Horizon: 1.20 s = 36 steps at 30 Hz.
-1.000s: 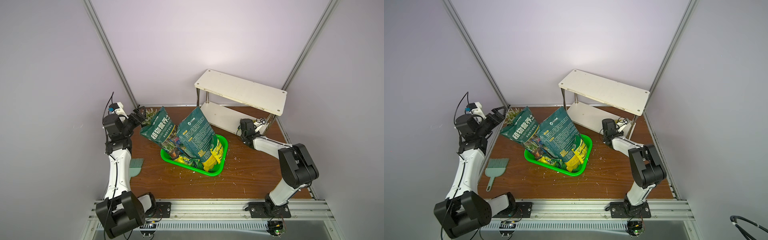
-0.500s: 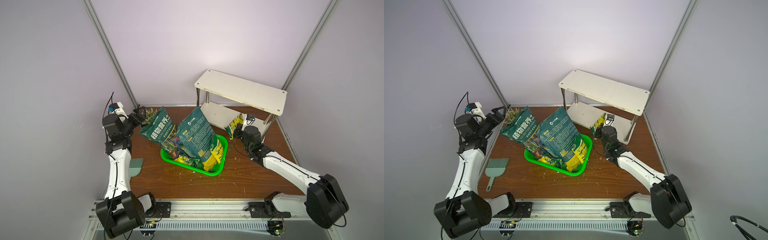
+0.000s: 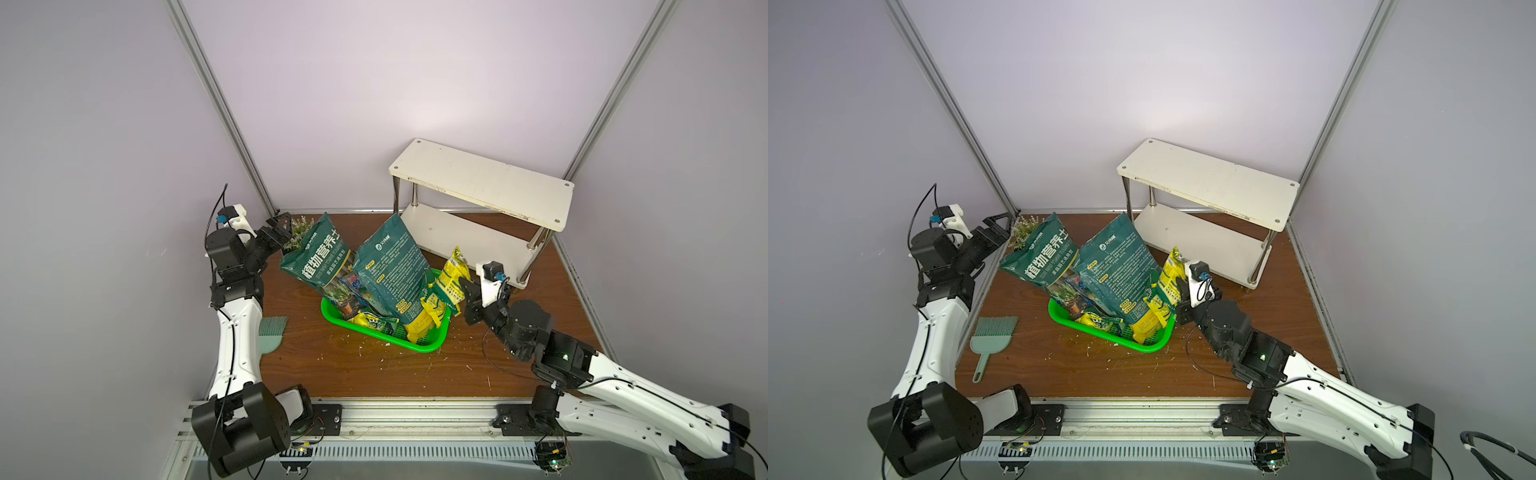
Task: Take down the fertilizer bag from the shelf
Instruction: Place the fertilizer bag in the storage box.
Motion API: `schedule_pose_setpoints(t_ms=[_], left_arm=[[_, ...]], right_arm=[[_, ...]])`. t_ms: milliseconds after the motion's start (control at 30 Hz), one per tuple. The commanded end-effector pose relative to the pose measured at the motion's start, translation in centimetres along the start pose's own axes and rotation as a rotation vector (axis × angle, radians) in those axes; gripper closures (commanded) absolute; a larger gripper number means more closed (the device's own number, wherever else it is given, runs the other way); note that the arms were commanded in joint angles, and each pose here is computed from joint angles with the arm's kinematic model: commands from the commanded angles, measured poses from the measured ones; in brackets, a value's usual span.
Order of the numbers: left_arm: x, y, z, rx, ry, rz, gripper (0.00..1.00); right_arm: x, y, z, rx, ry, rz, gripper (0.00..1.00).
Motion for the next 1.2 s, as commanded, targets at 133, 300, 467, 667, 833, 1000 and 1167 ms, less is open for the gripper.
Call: schedule_pose_setpoints(t_ms=[133, 300, 467, 667, 833, 1000, 1167], left_arm=[[-0.5, -0.1, 0.6, 0.029, -0.023, -0.011, 0.08], [-0.6, -0.2, 0.6, 0.031, -0.026, -0.011, 0.07], [-0.6, -0.2, 0.7, 0.030, -0.028, -0.011, 0.07], [-0.6, -0.2, 0.7, 0.031, -0.027, -0.011, 0.07], [-0.5, -0.1, 0.6, 0.028, -0.023, -0.011, 0.07], [-0.6, -0.1, 0.6, 0.028, -0.023, -0.011, 0.07], [-0.6, -0.2, 0.6, 0.030, -0.022, -0.013, 0.07]], right_arm=[[-2.4, 4.8, 1.4, -0.111, 0.010, -0.008, 1.00], [-2.2, 5.4, 0.6, -0.129, 0.027, -0.087, 1.00], [-1.9, 5.3, 0.2, -0.138, 0.015, -0.121, 1.00], [-1.4, 5.3, -0.8, -0.119, 0.039, -0.175, 1.00], [-0.2, 6.4, -1.6, -0.152, 0.082, -0.210, 1.00], [1.1, 7.5, -2.2, -0.187, 0.126, -0.274, 1.00], [3.7, 11.0, -3.3, -0.237, 0.169, -0.254, 1.00]])
Point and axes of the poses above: each gripper's point midway between its finger pads, its own x axis out along the fingers, its own y axis along the line the jaws close on, z = x × y, the point moved 1 cm from there along -x, back along the fingers, and after that the axes turned 11 degrees about -x, right-handed, at the moved point
